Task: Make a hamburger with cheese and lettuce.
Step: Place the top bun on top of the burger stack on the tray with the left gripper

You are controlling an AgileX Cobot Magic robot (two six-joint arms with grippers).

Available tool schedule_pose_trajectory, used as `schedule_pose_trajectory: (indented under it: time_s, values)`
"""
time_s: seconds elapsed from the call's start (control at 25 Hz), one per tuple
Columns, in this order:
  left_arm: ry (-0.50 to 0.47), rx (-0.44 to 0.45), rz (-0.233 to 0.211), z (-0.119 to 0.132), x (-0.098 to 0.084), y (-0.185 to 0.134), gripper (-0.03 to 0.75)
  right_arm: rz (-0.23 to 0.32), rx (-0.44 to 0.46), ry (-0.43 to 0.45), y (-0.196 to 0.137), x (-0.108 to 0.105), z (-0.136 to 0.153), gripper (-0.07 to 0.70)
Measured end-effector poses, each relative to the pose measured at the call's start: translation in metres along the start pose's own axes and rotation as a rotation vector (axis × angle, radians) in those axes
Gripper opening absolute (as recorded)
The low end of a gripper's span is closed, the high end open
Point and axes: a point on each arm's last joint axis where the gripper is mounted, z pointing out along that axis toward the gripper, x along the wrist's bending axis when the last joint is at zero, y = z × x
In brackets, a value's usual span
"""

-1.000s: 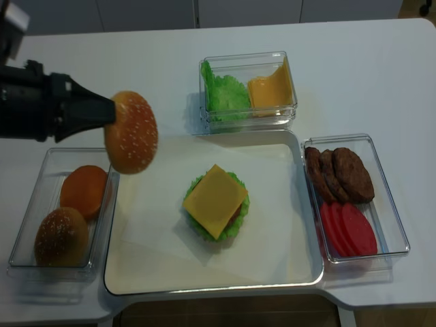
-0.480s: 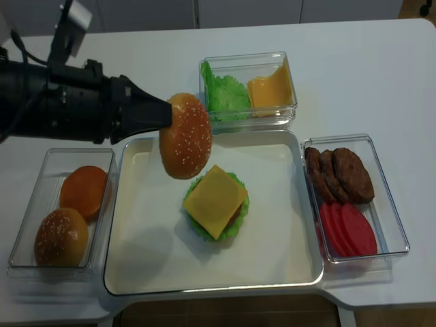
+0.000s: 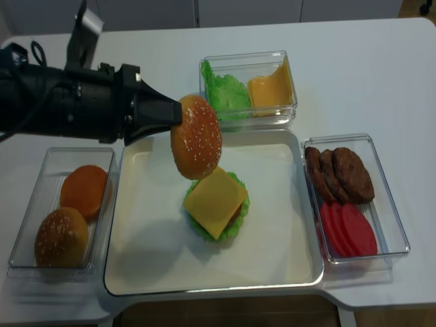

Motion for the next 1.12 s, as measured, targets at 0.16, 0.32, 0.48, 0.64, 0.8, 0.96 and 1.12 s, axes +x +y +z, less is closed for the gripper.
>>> schedule_pose_trajectory:
  time_s: [0.16,0.32,0.48,0.64,0.8,0.96,1.12]
  values:
    - [-0.011,0.015,-0.054,0.010,0.012,0.004,0.070,0.000,0.000,0.000,0.000,0.000,0.000,0.468]
    - [-0.018,0.064,-0.092,0.023,0.022,0.003,0.070,0.000,0.000,0.000,0.000,0.000,0.000,0.468]
    - [-0.020,0.103,-0.131,0.036,0.034,0.002,0.070,-0.002,0.000,0.000,0.000,0.000,0.000,0.468]
    - [-0.033,0.122,-0.174,0.046,0.047,0.004,0.070,-0.002,0.000,0.000,0.000,0.000,0.000,0.468]
    - [-0.075,0.126,-0.214,0.054,0.055,0.005,0.069,-0.002,0.000,0.000,0.000,0.000,0.000,0.468]
    - [-0.093,0.142,-0.240,0.059,0.061,0.005,0.069,-0.002,0.000,0.000,0.000,0.000,0.000,0.468]
    - [-0.098,0.156,-0.258,0.062,0.065,0.004,0.069,-0.002,0.000,0.000,0.000,0.000,0.000,0.468]
